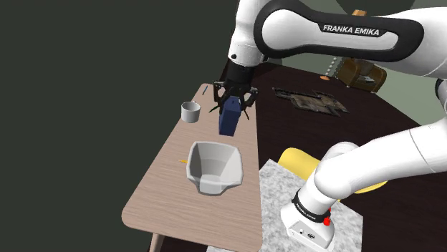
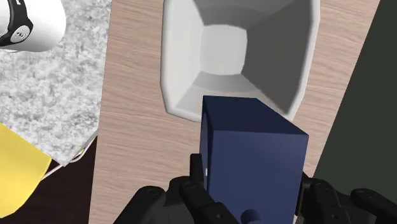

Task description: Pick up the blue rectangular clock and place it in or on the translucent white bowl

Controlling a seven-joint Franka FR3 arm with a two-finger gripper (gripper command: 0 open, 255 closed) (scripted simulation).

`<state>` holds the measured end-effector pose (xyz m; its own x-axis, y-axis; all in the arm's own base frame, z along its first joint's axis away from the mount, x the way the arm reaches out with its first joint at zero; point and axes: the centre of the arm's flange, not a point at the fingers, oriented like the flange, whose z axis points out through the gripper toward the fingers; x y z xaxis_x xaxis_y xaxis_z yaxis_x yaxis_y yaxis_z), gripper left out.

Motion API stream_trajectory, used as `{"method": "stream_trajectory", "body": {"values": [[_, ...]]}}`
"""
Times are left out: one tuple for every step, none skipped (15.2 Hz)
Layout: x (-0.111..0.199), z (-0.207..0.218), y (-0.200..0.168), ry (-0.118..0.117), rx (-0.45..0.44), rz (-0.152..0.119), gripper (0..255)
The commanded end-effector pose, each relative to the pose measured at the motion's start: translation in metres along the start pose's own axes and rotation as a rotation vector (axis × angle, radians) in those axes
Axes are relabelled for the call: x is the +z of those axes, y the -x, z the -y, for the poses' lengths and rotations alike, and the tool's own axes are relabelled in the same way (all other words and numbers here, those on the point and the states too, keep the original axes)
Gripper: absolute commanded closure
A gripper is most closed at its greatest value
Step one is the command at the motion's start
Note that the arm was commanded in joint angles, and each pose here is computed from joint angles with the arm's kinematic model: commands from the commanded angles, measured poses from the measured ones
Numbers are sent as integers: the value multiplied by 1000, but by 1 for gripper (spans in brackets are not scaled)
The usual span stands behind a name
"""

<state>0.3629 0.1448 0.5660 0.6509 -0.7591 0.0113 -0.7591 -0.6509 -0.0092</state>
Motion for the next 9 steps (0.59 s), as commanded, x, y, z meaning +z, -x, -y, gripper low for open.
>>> {"method": "stream_trajectory", "body": {"values": [[-3, 8, 27, 0, 1, 0, 255], [-4, 12, 39, 0, 1, 0, 255], [-5, 15, 52, 0, 1, 0, 255], [-6, 19, 64, 0, 1, 0, 255], [-7, 23, 77, 0, 1, 0, 255], [-8, 26, 86, 0, 1, 0, 255], [-3, 26, 86, 0, 1, 0, 255], [3, 26, 86, 0, 1, 0, 255], [8, 26, 86, 0, 1, 0, 255]]}}
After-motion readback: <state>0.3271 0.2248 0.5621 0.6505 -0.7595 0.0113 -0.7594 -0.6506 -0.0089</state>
